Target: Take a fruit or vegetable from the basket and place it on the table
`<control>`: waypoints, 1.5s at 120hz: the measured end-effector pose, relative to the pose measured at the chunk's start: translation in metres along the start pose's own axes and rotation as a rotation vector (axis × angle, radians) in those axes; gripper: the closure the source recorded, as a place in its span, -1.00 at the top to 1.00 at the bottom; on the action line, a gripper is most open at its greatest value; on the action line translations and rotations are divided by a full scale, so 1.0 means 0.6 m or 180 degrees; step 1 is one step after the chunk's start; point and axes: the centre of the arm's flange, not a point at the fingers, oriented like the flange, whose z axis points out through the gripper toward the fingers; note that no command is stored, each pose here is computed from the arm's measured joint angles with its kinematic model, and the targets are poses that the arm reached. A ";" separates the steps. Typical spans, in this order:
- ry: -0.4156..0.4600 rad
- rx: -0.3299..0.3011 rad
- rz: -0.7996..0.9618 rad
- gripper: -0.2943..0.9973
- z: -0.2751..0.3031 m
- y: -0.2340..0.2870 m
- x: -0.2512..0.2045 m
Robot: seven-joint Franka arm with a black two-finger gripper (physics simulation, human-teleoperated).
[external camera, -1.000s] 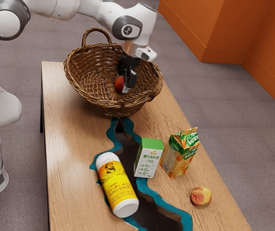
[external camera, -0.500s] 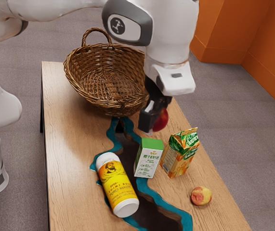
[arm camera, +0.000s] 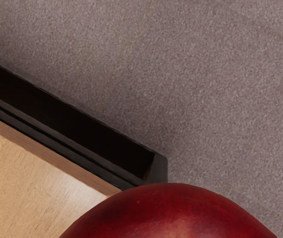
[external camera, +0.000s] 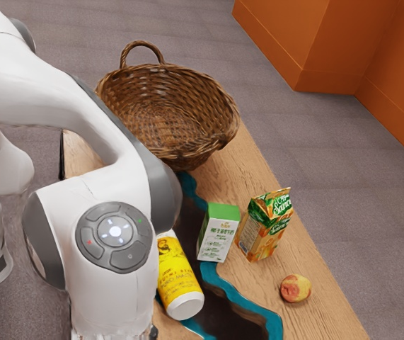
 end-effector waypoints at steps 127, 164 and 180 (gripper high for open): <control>0.0211 0.0179 -0.1105 -0.21 0.132 -0.239 0.021; 0.0324 0.0127 -0.1153 -0.21 0.189 -0.224 0.023; 0.0380 0.0128 -0.1182 -0.13 0.208 -0.221 0.024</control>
